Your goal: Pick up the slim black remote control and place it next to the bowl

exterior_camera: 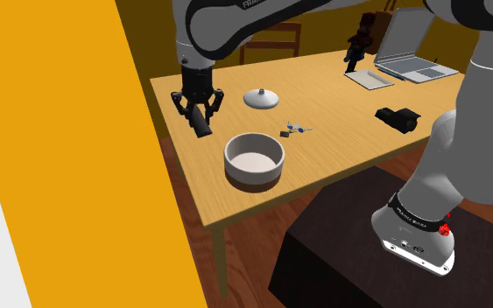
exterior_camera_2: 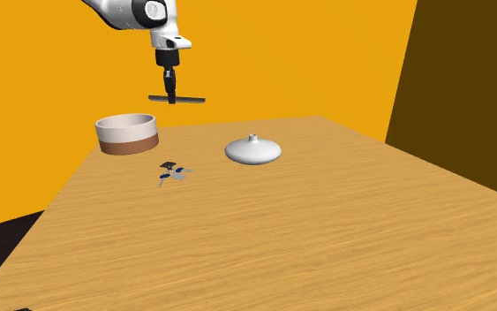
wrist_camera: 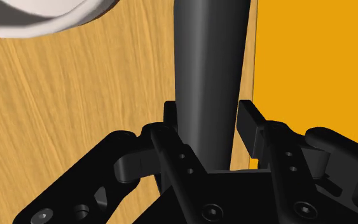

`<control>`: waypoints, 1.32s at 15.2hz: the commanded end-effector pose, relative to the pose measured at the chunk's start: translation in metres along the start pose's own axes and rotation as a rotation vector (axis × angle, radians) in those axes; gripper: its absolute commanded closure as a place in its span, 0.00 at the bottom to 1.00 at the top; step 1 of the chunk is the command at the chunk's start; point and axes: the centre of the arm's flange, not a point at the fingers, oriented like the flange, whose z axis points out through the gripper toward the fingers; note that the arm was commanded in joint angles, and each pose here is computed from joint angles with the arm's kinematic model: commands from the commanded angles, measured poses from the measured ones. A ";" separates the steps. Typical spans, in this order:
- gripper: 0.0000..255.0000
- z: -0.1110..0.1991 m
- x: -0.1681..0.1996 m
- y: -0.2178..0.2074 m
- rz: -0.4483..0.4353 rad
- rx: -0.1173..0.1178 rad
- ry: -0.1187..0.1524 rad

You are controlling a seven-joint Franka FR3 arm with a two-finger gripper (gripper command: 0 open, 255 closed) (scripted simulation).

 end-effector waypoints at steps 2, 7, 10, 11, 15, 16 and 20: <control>1.00 0.015 -0.001 0.003 0.000 0.001 0.000; 1.00 0.042 -0.001 0.005 0.000 0.001 0.000; 1.00 0.057 0.000 0.007 0.000 0.001 0.000; 1.00 0.063 0.000 0.007 0.000 0.001 0.000; 1.00 0.084 0.000 0.009 0.000 0.001 0.000; 1.00 0.089 0.000 0.009 0.000 0.001 0.000; 1.00 0.099 0.000 0.010 0.000 0.001 0.000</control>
